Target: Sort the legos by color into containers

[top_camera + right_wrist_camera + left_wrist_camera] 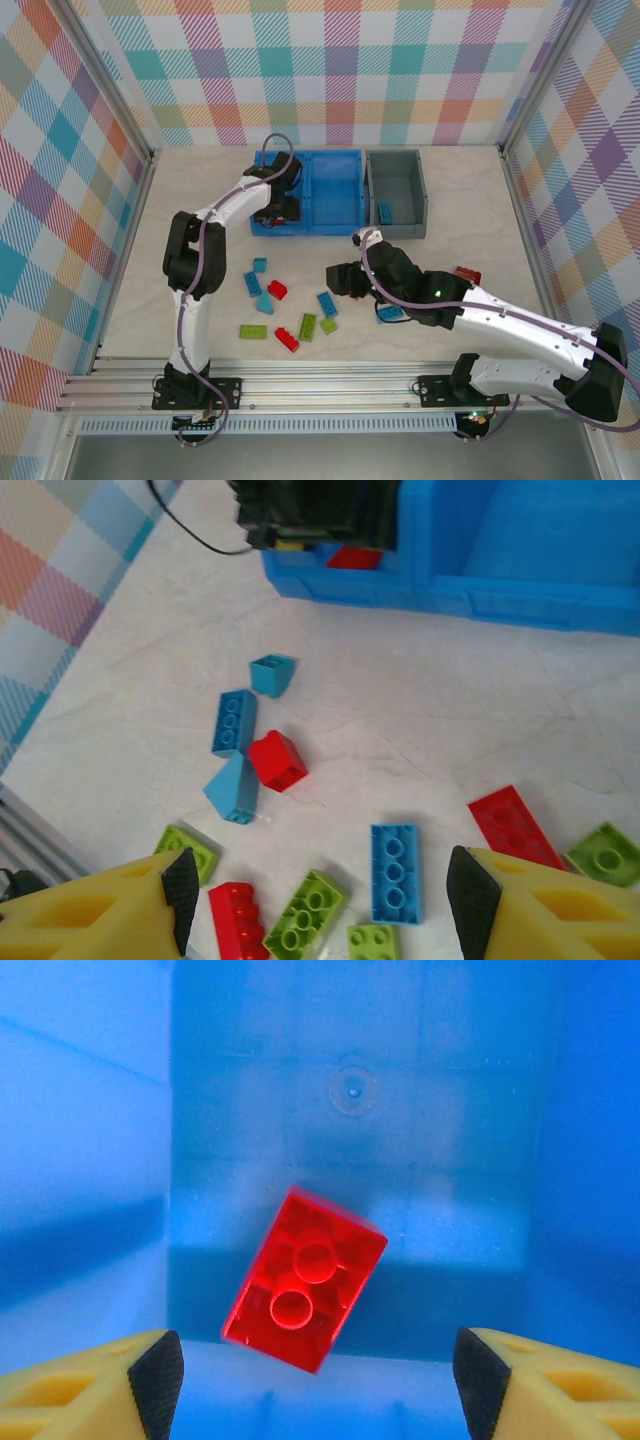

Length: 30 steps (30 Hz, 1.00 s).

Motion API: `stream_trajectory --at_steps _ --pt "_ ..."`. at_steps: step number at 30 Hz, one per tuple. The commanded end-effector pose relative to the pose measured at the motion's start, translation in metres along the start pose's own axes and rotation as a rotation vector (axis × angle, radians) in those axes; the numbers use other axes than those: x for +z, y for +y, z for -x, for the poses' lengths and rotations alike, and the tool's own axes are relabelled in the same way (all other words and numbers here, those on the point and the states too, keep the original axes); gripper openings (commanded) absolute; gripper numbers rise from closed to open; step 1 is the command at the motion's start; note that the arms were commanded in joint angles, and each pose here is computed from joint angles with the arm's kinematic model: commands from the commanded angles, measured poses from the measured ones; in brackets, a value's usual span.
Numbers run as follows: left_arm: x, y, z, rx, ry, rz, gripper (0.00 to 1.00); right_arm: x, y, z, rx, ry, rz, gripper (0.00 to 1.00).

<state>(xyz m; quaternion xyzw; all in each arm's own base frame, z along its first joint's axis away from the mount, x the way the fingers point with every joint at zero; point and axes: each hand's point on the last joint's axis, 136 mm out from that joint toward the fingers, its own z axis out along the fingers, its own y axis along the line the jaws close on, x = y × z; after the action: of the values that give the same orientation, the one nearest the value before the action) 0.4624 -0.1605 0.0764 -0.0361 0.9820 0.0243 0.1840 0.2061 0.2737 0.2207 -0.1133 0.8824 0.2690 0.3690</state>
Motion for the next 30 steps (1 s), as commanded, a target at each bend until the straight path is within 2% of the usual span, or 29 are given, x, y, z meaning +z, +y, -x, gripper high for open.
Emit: stream_trajectory --at_steps 1,4,7,10,13,17,21,24,30 --pt "-0.051 -0.002 0.017 -0.015 -0.082 -0.062 0.74 -0.006 -0.046 -0.015 0.098 0.054 -0.196 0.66" --pt "-0.089 -0.01 0.019 -0.025 -0.145 -0.125 0.74 -0.015 -0.087 -0.026 0.203 0.117 -0.356 0.65" --pt "-0.13 -0.027 0.007 -0.013 -0.209 -0.215 0.74 -0.03 -0.135 -0.044 0.337 0.205 -0.534 0.64" --pt "-0.169 -0.06 -0.024 0.041 -0.267 -0.348 0.75 -0.044 -0.179 -0.057 0.455 0.273 -0.652 0.66" --pt "-0.193 -0.096 -0.074 0.071 -0.286 -0.484 0.76 -0.054 -0.214 -0.069 0.568 0.31 -0.724 0.68" --pt "-0.211 -0.146 -0.142 0.119 -0.284 -0.636 0.76 -0.053 -0.247 -0.081 0.673 0.34 -0.749 0.72" --pt "-0.232 -0.171 -0.191 0.134 -0.35 -0.711 0.76 -0.033 -0.264 -0.089 0.725 0.376 -0.689 0.74" --pt "-0.251 -0.182 -0.211 0.16 -0.422 -0.742 0.77 -0.019 -0.272 -0.095 0.703 0.415 -0.687 0.75" --pt "-0.256 -0.189 -0.223 0.182 -0.419 -0.762 0.77 -0.015 -0.299 -0.11 0.753 0.452 -0.729 0.74"
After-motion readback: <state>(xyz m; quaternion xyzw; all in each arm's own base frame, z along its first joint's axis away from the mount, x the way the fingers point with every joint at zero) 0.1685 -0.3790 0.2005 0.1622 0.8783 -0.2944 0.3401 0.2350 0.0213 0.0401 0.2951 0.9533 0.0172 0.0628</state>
